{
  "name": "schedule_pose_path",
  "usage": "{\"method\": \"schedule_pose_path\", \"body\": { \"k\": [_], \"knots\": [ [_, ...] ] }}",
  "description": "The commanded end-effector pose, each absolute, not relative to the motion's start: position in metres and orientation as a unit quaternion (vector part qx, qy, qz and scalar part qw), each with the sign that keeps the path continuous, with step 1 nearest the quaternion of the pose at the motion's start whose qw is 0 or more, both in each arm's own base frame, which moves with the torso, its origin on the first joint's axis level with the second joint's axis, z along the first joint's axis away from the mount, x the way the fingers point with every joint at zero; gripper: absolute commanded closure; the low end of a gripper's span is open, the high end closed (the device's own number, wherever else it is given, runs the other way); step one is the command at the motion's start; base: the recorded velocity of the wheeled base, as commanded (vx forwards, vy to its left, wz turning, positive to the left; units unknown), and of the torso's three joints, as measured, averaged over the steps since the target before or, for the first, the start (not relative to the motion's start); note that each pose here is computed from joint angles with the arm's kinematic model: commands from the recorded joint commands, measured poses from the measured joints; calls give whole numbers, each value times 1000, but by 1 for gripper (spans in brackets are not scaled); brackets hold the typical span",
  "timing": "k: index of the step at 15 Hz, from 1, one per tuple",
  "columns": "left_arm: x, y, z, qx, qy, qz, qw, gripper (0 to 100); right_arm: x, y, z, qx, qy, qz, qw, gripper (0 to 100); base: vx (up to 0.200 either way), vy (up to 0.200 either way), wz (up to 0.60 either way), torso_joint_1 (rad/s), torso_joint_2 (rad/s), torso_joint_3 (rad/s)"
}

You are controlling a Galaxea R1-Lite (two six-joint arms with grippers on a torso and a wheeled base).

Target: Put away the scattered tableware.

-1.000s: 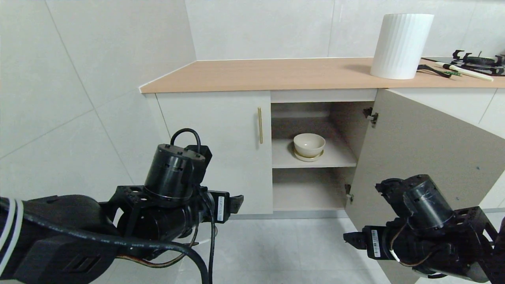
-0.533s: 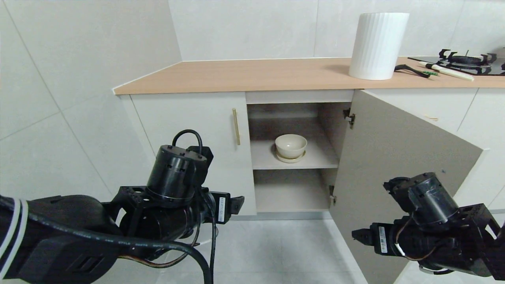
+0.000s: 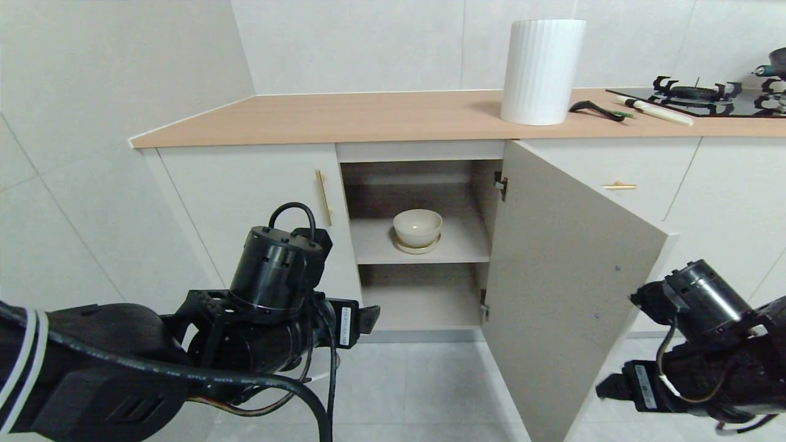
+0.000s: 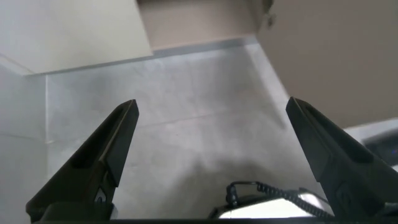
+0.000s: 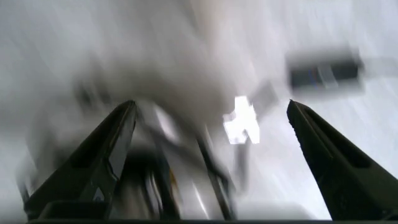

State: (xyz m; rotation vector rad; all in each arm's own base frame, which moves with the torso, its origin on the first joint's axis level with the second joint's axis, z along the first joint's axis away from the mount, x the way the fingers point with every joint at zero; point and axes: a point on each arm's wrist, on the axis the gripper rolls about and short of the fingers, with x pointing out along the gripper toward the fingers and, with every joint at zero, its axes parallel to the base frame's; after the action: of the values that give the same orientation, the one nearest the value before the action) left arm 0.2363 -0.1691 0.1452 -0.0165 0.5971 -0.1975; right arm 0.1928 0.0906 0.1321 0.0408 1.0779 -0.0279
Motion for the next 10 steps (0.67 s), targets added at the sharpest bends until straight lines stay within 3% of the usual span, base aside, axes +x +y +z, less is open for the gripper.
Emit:
{"method": "schedule_pose_path", "body": {
  "k": [1, 6, 10],
  "knots": [
    [237, -169, 145, -8, 295, -97, 951, 0, 178, 78, 171, 28, 522, 12, 852, 0, 0, 0, 0, 0, 0, 0],
    [237, -169, 145, -9, 293, -96, 951, 0, 202, 47, 175, 48, 512, -60, 856, 0, 0, 0, 0, 0, 0, 0],
    [236, -168, 147, -12, 290, -96, 952, 0, 244, 19, 160, 95, 467, -117, 871, 0, 0, 0, 0, 0, 0, 0]
  ]
}}
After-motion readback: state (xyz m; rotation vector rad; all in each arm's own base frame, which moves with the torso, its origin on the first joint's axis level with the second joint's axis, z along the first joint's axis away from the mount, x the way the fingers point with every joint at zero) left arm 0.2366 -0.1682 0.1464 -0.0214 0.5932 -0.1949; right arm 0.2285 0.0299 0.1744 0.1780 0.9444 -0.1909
